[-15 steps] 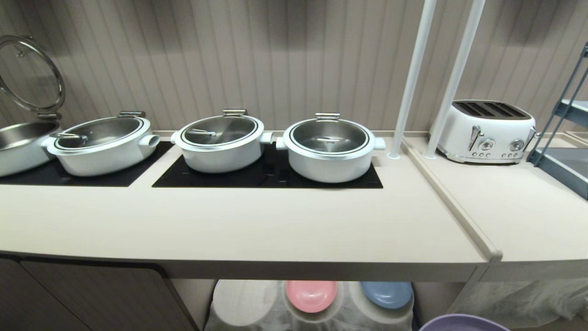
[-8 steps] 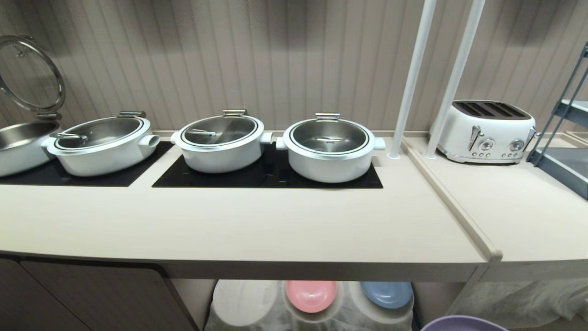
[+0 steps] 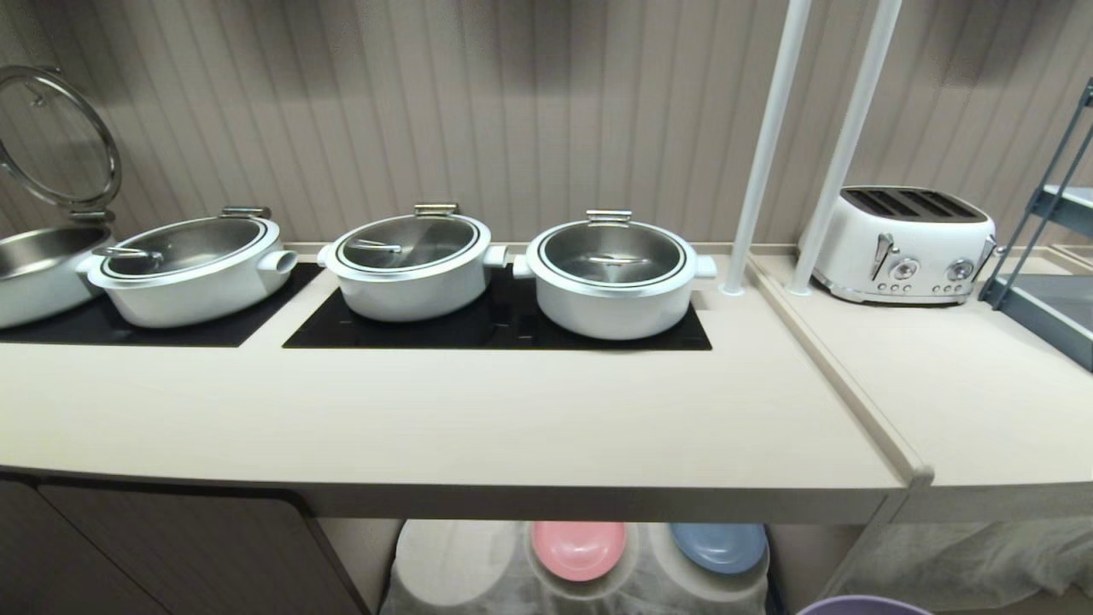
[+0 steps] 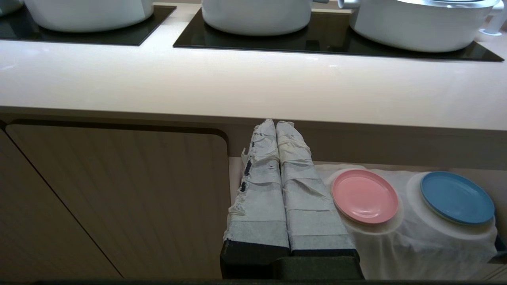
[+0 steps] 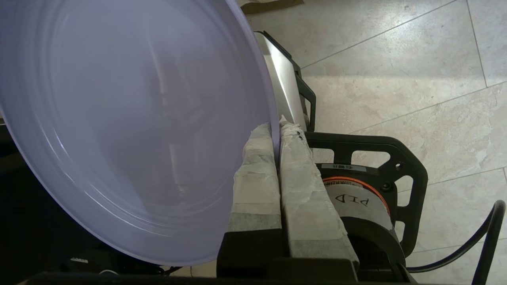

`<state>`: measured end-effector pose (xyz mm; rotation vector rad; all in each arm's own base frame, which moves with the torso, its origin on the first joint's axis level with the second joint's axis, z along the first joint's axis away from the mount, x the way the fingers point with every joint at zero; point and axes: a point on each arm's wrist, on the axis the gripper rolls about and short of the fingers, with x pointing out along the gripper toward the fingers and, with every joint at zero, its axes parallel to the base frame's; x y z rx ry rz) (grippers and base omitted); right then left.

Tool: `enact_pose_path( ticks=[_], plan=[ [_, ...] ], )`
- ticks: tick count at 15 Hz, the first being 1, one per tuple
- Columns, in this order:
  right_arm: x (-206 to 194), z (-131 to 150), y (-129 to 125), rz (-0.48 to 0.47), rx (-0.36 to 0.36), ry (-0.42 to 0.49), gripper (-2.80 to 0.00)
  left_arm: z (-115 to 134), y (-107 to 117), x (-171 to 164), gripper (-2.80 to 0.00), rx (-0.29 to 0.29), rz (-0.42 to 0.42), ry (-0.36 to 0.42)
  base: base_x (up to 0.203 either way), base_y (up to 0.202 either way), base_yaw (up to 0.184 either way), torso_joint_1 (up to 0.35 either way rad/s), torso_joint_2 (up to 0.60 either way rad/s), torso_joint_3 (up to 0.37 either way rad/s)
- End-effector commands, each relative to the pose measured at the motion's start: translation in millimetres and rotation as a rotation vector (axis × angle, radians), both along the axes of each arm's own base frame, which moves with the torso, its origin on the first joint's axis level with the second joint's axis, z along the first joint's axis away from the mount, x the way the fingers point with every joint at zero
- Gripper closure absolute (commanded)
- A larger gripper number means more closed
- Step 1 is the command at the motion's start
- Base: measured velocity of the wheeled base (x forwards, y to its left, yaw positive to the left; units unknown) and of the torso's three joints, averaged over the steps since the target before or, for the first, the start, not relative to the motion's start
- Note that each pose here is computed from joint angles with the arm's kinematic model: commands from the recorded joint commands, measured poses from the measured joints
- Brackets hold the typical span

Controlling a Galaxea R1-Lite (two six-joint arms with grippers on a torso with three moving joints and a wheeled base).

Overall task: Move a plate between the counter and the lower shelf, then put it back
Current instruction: Put the plate in the cupboard

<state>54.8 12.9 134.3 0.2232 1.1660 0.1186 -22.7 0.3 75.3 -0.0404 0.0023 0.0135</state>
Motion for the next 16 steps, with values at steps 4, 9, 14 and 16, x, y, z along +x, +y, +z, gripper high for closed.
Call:
enact_pose_path(
  ticks=[4,9,14,16],
  plan=[
    [-8.9,-0.5,-1.2,0.005,0.012,0.008,0.00,0.0,0.0,0.1,0.00,-0.001,0.000,0.001,0.000,0.000,0.000,0.000,0.00,0.000],
    [-9.2,-0.9,-1.3,0.004,0.012,0.011,0.00,0.0,0.0,0.1,0.00,-0.001,0.000,0.001,0.000,0.000,0.000,0.000,0.00,0.000],
    [-9.4,-1.7,-1.3,0.006,0.012,0.015,0.00,0.0,0.0,0.1,0.00,-0.001,0.000,0.001,0.000,0.000,0.000,0.000,0.00,0.000],
    [-9.4,-1.7,-1.3,0.005,0.010,0.015,0.00,0.0,0.0,0.1,0.00,-0.001,0.001,0.001,0.000,0.000,0.000,0.000,0.00,0.000]
  ],
)
